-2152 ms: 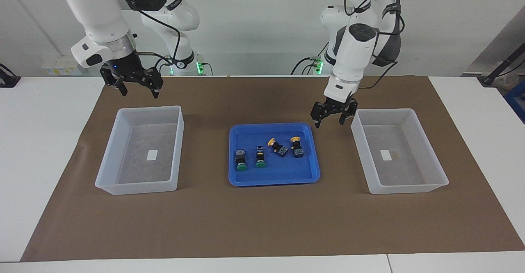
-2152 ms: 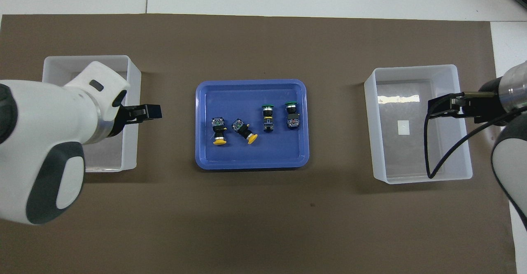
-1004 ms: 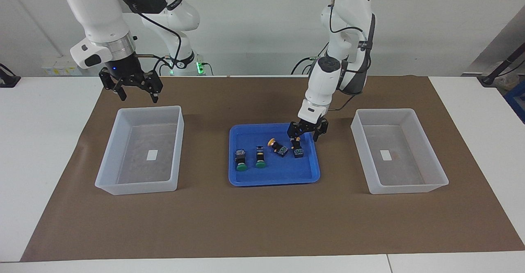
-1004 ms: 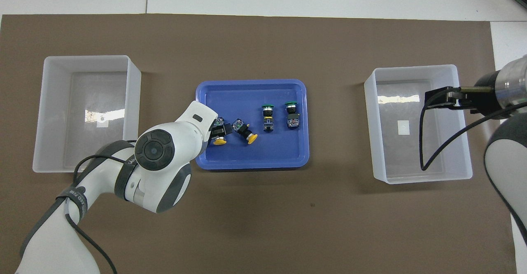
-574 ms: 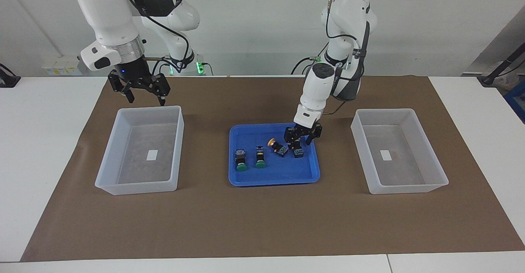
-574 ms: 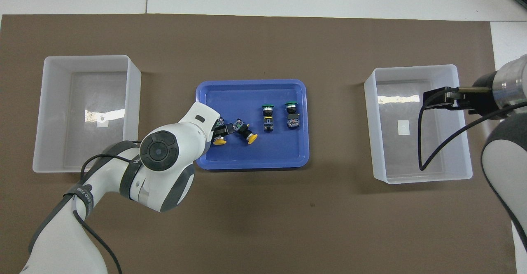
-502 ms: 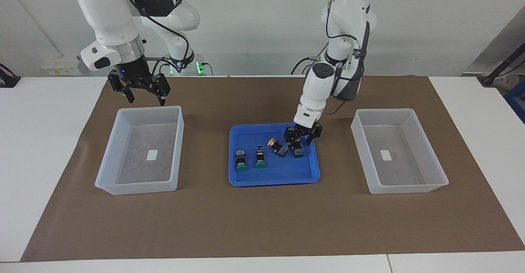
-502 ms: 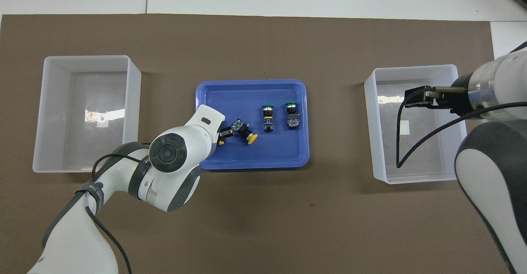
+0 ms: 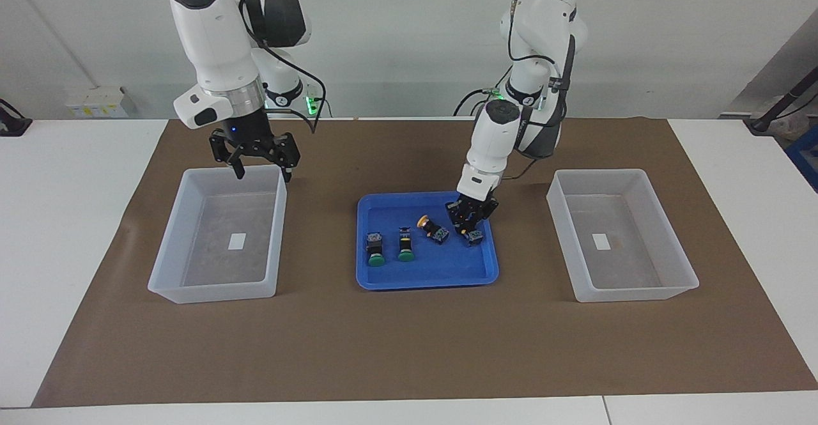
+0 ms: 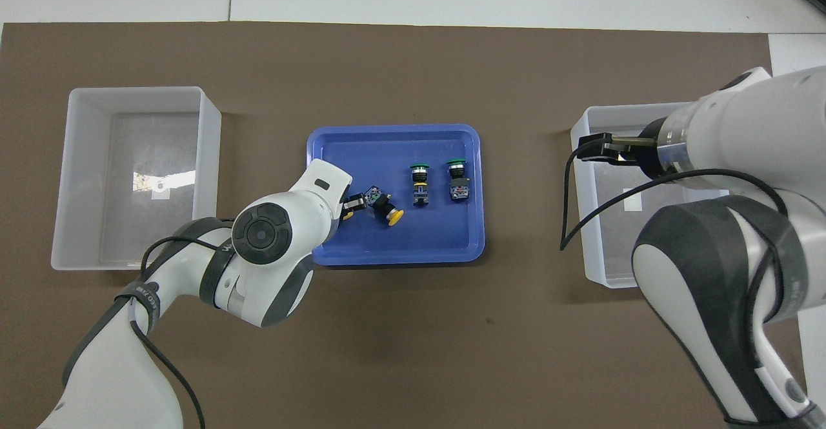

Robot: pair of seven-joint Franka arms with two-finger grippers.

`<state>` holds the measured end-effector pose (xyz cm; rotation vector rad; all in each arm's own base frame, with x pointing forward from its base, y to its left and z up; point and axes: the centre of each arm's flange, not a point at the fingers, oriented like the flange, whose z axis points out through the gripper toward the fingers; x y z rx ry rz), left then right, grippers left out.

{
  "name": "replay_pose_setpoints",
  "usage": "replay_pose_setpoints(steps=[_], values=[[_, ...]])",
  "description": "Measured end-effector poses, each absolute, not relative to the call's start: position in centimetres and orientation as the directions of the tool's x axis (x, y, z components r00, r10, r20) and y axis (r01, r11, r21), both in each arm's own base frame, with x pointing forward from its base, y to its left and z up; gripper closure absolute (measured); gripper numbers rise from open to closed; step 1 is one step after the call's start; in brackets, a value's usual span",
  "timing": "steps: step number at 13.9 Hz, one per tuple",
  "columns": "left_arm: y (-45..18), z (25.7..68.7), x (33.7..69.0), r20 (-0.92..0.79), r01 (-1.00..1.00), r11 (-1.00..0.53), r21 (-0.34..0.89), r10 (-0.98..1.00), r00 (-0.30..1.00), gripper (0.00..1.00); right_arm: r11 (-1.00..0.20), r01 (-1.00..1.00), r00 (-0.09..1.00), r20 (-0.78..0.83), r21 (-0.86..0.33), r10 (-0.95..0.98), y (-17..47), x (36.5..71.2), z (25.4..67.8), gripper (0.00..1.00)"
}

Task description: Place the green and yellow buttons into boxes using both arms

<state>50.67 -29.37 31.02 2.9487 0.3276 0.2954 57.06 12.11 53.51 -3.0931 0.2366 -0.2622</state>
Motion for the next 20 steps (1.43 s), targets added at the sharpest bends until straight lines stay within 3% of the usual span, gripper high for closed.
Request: replay_pose_setpoints(steps=[4, 9, 12, 19, 20], values=[[-28.5, 36.8, 54.5, 0.161, 0.211, -0.967, 0.147, 0.233, 0.959, 0.66, -0.986, -0.151, 0.973, 0.167, -0.065, -0.160, 16.7, 58.3, 49.4, 0.00], [-21.0, 43.8, 58.2, 0.175, 0.149, -0.984, 0.102, 0.165, 0.971, 0.66, -0.989, -0.128, 0.979, 0.149, -0.077, -0.138, 21.4, 59.3, 43.4, 0.00], [-15.1, 44.7, 59.7, 0.177, 0.073, -0.995, 0.063, 0.084, 0.981, 0.66, -0.987, -0.136, 0.981, 0.131, -0.085, -0.147, 24.7, 59.1, 39.8, 0.27], [-2.1, 45.3, 61.8, 0.200, -0.086, -0.996, -0.006, -0.086, 0.976, 0.66, -0.996, -0.078, 0.989, 0.125, -0.049, -0.084, 27.6, 58.6, 36.0, 0.30], [-1.7, 45.4, 61.8, 0.202, -0.088, -0.996, -0.008, -0.088, 0.975, 0.66, -0.998, -0.059, 0.990, 0.126, -0.038, -0.063, 28.3, 58.4, 35.2, 0.37]])
